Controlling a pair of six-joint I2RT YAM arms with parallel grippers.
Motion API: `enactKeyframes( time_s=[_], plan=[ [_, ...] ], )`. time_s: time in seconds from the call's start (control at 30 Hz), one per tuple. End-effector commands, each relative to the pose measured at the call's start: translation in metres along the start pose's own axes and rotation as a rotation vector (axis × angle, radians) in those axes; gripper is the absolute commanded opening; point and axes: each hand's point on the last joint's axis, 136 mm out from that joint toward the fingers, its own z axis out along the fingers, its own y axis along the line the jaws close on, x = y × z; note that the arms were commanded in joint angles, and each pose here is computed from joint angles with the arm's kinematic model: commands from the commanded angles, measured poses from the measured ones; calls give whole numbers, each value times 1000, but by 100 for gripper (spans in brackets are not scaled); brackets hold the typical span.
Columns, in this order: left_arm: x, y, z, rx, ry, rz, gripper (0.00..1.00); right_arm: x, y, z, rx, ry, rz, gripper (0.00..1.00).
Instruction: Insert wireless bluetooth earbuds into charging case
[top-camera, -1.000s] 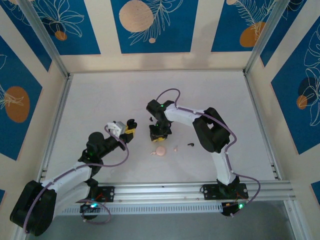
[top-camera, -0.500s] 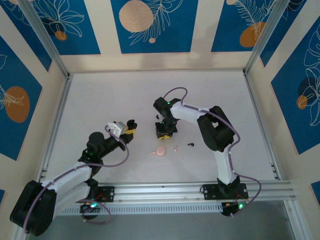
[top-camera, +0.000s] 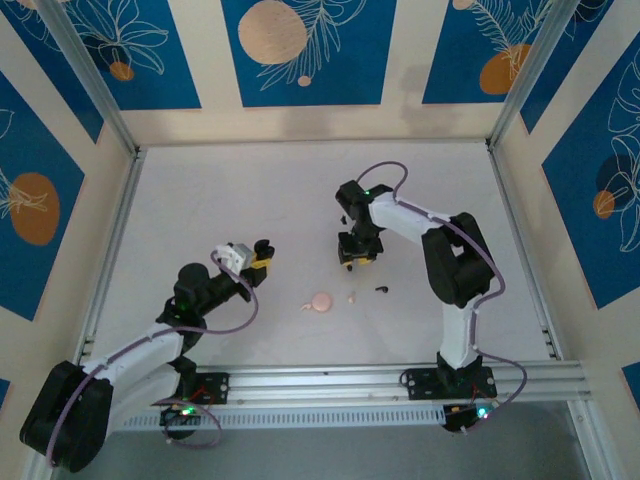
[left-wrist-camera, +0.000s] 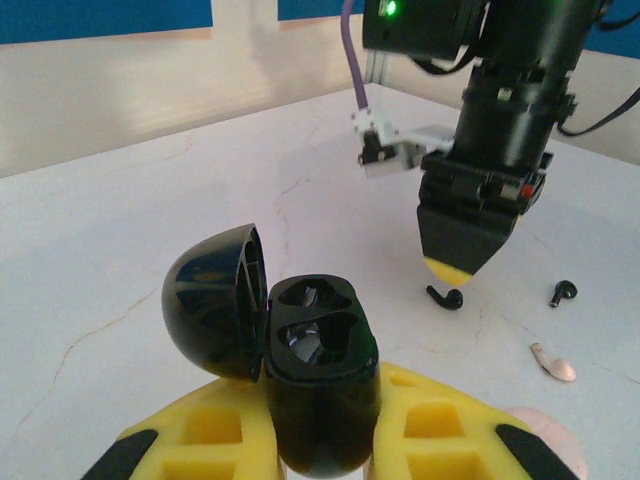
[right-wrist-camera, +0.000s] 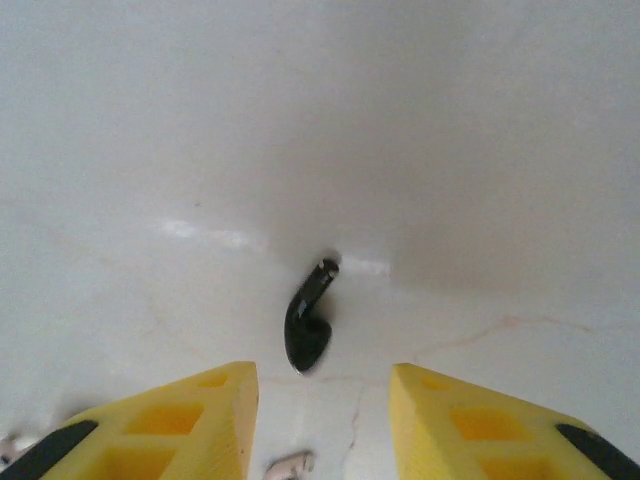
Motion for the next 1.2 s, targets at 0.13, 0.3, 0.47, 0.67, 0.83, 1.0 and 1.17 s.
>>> enactKeyframes(
  time_s=[0.13,0.3,0.47,0.67,0.83,1.0,1.17],
  plan=[
    [-17,3,0,-3,-38,19,12,-20,5,-15,-30,-25,-25,40],
    [-19,3,-2,-11,-39,26,12,-23,8,-2,-36,21,-21,40],
    [-20,4,-2,-14,-36,32,12,-18,7,9,-27,61,-3,40],
    [-20,4,-2,-14,-34,34,12,-13,6,24,-37,98,12,40],
    [-20,3,-2,-12,-34,34,12,-13,10,31,-64,110,14,39],
    [-20,4,-2,-13,-34,32,12,-13,17,33,-98,111,10,37],
    [-19,3,-2,-12,-30,31,12,-12,17,34,-99,118,12,37]
  ],
)
